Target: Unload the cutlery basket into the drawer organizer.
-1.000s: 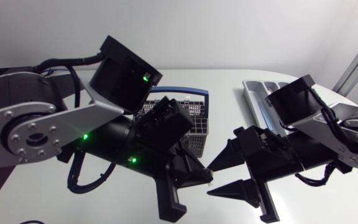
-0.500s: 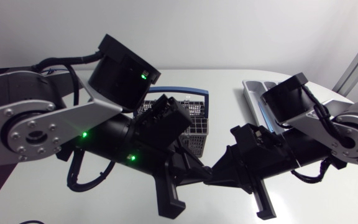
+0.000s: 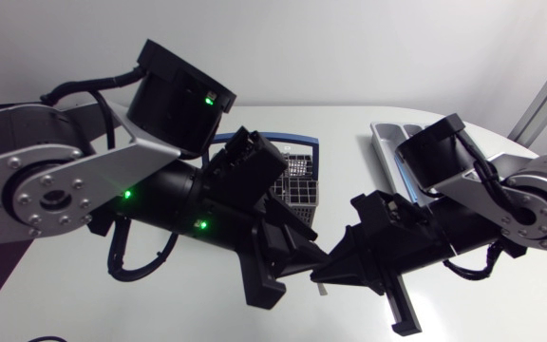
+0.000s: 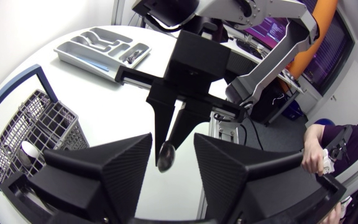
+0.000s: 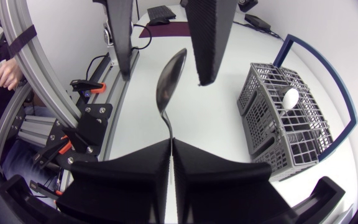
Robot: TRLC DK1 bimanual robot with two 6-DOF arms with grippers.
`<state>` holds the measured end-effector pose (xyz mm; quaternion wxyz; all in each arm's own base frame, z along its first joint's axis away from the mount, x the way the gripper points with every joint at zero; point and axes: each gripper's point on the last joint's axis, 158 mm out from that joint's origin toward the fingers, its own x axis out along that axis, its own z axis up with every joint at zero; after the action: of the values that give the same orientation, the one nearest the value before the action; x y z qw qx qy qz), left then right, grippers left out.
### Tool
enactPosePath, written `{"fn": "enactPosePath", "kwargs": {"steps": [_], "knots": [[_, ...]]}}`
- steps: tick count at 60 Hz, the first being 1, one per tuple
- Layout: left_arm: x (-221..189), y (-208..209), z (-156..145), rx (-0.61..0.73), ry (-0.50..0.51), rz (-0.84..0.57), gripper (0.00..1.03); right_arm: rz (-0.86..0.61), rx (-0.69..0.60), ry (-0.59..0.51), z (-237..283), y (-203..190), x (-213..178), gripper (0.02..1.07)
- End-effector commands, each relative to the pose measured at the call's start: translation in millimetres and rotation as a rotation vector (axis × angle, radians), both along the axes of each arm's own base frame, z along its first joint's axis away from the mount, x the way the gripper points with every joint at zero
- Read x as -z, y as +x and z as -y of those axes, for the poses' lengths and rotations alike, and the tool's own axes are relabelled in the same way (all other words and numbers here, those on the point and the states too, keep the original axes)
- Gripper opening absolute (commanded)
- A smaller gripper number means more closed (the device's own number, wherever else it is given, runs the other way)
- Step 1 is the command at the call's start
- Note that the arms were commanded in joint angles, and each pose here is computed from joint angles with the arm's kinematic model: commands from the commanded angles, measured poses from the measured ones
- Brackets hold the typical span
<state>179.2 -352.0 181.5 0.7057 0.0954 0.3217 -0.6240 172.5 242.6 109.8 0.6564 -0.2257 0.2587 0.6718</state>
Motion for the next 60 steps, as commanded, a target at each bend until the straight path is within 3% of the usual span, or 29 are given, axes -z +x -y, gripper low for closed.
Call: {"fn": "enactPosePath", "kwargs": {"steps": [1, 7, 19, 42, 60], "knots": [[-7.8, 1.1, -1.6, -0.018, -0.029, -0.011, 0.73, -0.042, -0.008, -0.025, 2.2, -7.2, 12.2, 0.07], [-16.8, 13.9, -2.8, -0.065, -0.066, -0.008, 0.81, -0.053, -0.007, -0.041, 4.5, -8.4, 19.1, 0.07], [-23.9, 68.2, -13.9, -0.255, -0.102, 0.041, 0.81, -0.063, -0.003, -0.088, 15.4, -11.9, 33.9, 0.07], [9.8, 103.6, -33.0, -0.363, -0.012, 0.06, 0.8, -0.041, 0.067, -0.144, 44.2, 4.4, 45.4, 0.07], [42.1, 124.4, -61.0, -0.475, 0.098, 0.106, 0.8, 0.048, 0.149, -0.226, 97.1, 34.7, 52.3, 0.07]]}}
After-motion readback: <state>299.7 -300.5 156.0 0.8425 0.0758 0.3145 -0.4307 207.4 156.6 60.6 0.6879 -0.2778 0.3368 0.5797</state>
